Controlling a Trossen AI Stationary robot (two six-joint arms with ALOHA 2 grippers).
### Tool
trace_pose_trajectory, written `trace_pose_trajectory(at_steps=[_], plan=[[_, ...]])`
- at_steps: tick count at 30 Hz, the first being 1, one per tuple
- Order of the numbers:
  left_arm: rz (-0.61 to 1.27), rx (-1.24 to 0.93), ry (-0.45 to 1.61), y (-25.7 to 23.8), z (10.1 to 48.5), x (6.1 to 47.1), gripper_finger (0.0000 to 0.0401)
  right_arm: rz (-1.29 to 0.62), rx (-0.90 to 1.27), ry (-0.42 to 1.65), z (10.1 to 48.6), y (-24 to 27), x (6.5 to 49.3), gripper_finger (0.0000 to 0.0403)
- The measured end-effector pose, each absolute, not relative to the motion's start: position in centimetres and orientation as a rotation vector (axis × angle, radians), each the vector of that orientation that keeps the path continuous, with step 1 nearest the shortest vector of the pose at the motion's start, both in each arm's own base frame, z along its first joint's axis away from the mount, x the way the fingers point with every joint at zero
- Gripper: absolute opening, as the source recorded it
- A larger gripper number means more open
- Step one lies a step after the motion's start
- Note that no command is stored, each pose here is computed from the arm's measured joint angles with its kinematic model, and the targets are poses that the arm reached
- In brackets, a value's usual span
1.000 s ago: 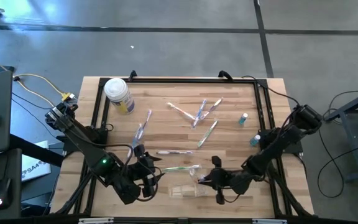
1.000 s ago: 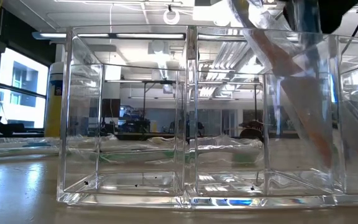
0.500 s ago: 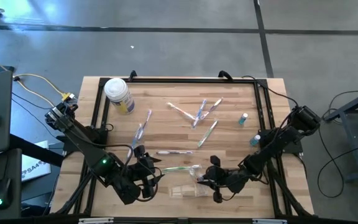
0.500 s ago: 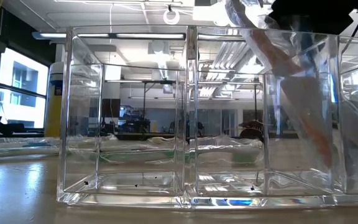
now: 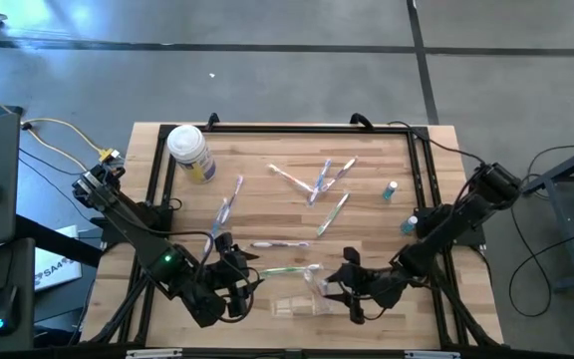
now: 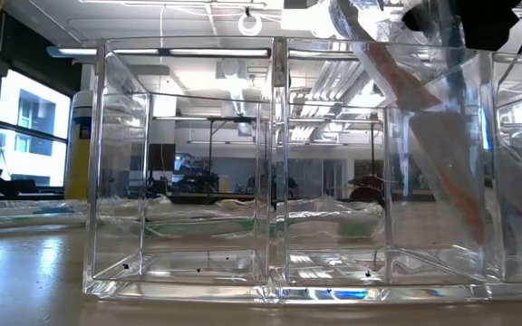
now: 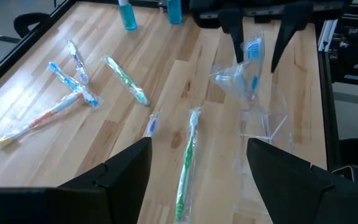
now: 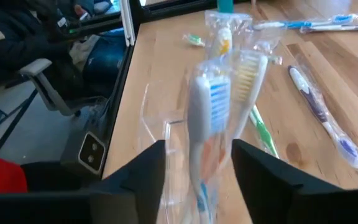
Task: Pick & Place toothbrushing station
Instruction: Put the bottom right mouthwash into the transparent bin
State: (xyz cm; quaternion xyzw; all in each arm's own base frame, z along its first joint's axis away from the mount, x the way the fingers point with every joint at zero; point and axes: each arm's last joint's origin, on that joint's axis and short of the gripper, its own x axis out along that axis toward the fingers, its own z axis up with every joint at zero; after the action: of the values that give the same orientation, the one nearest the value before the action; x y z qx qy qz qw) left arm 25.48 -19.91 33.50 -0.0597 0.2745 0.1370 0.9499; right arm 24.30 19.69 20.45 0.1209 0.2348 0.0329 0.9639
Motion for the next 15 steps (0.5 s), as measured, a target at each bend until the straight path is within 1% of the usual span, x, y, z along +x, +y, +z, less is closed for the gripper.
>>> trace_pose_trajectory(at_steps=[3, 5, 12, 15], plan=[[0.269, -0.125, 0.566, -19.9, 33.5, 25.5, 0.0261, 0.08, 0.233, 0.492, 21.2, 19.5, 23.5, 0.0201], [0.263, -0.128, 0.571, -20.0, 33.5, 25.5, 0.0261, 0.091, 0.228, 0.497, 21.8, 19.4, 22.9, 0.0206], [0.26, -0.129, 0.573, -20.0, 33.5, 25.5, 0.0261, 0.135, 0.216, 0.52, 24.6, 18.5, 19.8, 0.02], [0.26, -0.129, 0.573, -20.0, 33.5, 25.5, 0.0262, 0.12, 0.253, 0.571, 25.6, 17.3, 18.3, 0.0196]])
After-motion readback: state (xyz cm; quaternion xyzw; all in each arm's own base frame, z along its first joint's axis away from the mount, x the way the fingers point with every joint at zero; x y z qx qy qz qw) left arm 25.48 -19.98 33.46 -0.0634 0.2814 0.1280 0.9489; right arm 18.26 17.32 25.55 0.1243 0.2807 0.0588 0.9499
